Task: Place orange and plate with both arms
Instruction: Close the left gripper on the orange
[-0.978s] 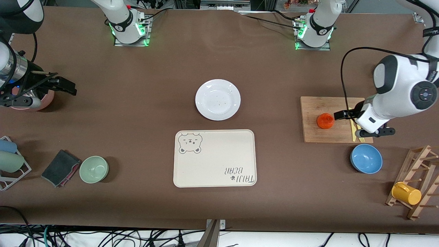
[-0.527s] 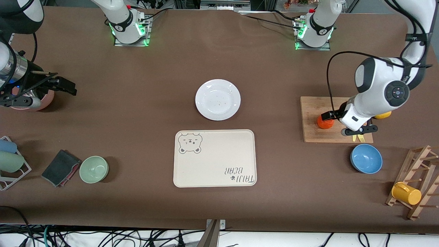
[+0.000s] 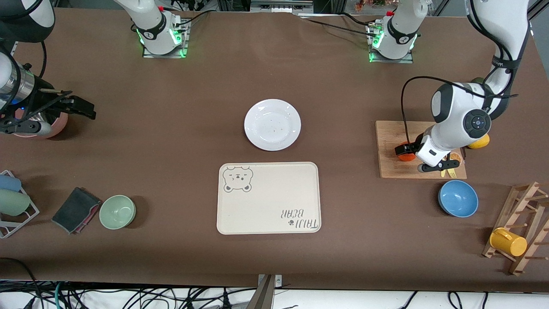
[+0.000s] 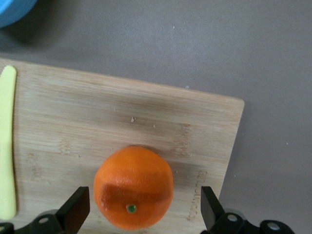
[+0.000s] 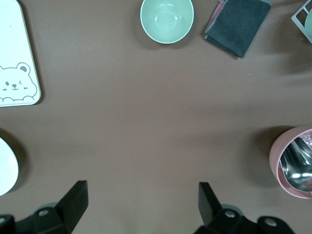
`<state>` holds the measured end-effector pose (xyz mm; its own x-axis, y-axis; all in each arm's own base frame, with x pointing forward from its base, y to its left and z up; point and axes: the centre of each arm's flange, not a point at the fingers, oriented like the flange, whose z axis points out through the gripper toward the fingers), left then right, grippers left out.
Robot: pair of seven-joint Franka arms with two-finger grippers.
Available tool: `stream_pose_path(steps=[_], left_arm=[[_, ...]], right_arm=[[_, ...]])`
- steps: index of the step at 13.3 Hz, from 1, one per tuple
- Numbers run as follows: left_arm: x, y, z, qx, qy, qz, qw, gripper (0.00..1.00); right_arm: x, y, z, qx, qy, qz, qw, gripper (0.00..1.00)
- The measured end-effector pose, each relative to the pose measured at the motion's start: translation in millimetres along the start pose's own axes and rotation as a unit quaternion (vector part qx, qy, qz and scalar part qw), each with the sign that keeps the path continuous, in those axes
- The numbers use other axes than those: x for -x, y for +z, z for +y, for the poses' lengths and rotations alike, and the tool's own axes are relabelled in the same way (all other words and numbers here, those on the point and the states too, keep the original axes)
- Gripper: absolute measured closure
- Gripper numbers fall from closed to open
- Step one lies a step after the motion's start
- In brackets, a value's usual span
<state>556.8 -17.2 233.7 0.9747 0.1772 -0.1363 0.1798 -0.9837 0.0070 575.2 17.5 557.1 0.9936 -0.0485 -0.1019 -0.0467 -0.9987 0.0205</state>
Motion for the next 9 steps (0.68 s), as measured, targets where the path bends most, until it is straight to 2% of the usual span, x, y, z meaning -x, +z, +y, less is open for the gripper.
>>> stream_pose_path(steps=[5,7,8,9], left_arm=[[-1,16,-2,0.000,-0.002,-0.004,1.000,0.00],[-1,19,-4,0.000,-0.004,-0.006,1.000,0.22],[-2,18,-5,0.001,-0.005,-0.005,1.000,0.27],[-2,18,-5,0.001,-0.005,-0.005,1.000,0.27]], right_arm=[[0,0,0,0.000,0.000,0.000,1.000,0.00],[0,0,0,0.000,0.000,0.000,1.000,0.00],[0,0,0,0.000,0.000,0.000,1.000,0.00],[0,0,0,0.000,0.000,0.000,1.000,0.00]])
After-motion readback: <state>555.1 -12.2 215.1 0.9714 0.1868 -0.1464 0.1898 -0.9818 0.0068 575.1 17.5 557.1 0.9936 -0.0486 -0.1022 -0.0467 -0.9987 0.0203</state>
